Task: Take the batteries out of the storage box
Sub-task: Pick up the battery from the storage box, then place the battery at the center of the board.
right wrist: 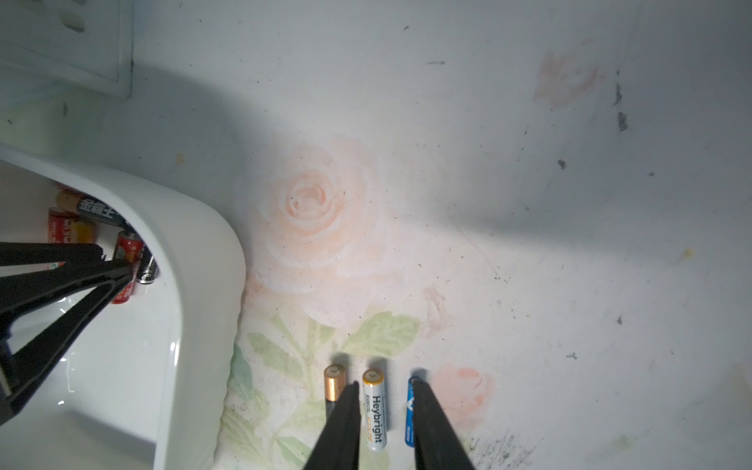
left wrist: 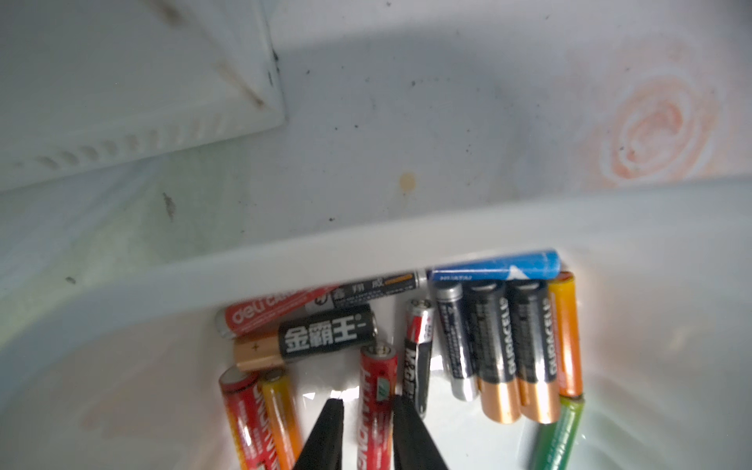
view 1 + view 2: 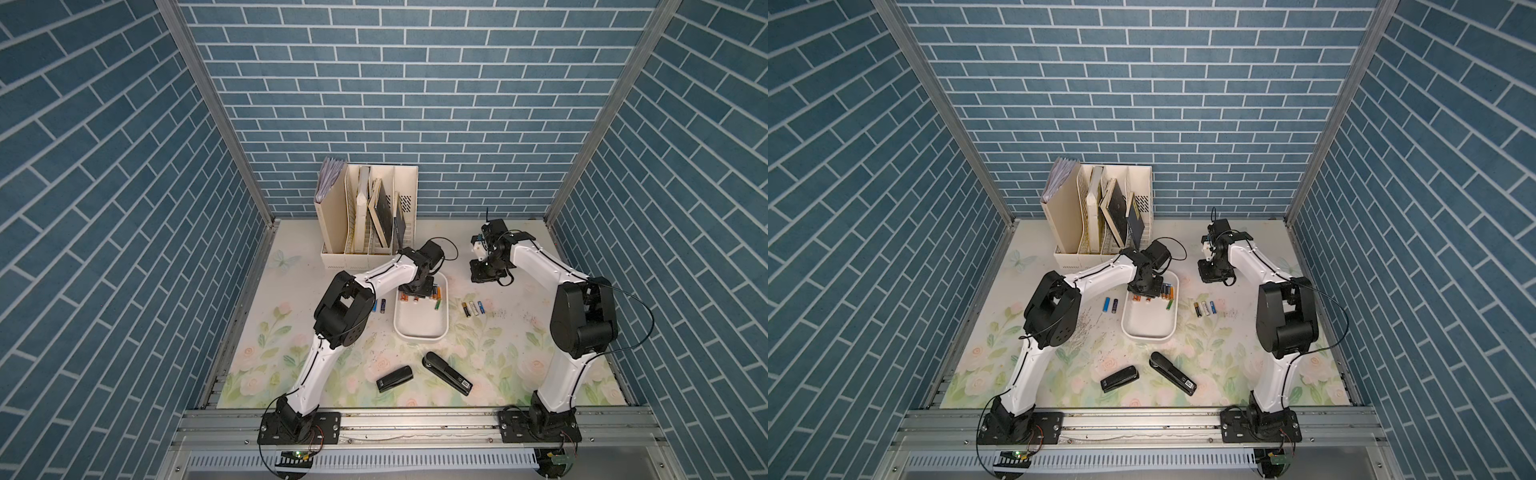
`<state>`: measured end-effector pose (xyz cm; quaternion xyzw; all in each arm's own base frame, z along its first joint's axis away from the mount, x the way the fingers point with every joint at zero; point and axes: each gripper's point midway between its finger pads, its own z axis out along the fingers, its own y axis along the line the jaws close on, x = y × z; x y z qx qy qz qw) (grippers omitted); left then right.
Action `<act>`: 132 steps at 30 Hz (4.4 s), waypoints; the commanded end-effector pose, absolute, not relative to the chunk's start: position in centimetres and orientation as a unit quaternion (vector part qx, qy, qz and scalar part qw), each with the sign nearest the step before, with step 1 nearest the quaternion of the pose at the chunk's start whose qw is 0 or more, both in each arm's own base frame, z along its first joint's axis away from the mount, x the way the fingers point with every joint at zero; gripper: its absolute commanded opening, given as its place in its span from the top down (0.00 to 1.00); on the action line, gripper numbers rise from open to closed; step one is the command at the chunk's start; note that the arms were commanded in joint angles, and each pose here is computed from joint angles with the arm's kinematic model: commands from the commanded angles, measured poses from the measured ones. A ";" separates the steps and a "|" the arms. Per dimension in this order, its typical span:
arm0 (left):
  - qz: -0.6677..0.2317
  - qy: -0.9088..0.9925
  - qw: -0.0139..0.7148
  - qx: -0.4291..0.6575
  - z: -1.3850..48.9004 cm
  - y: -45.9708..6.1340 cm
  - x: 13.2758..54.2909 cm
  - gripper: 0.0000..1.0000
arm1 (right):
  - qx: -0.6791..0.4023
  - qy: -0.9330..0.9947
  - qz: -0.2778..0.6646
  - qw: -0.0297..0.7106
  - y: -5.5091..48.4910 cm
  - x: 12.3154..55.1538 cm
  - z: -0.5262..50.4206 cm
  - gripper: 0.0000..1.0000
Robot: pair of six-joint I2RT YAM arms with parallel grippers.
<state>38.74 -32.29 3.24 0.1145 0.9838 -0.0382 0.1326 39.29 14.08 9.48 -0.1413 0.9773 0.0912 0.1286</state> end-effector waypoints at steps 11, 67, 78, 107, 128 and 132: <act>-0.021 0.986 0.118 0.116 1.9 -31.6 38.5 0.73 | -0.154 0.975 0.086 0.133 13.7 39.1 10.3 0.74; -0.058 0.984 0.134 0.103 4.0 -32.3 38.7 0.79 | -0.153 0.975 0.087 0.135 13.7 39.1 10.4 0.74; -0.082 0.980 0.160 0.088 7.7 -31.8 39.1 0.80 | -0.153 0.974 0.092 0.140 13.9 39.2 10.7 0.74; -0.047 0.988 0.145 -0.019 8.3 -15.1 36.6 0.79 | -0.152 0.974 0.093 0.138 13.9 39.2 10.5 0.74; -0.031 0.995 0.091 0.002 2.8 -15.0 36.1 0.79 | -0.151 0.976 0.086 0.131 13.6 38.9 10.1 0.74; -0.032 0.996 0.086 0.002 2.4 -15.0 36.0 0.79 | -0.151 0.976 0.086 0.132 13.7 39.0 10.2 0.74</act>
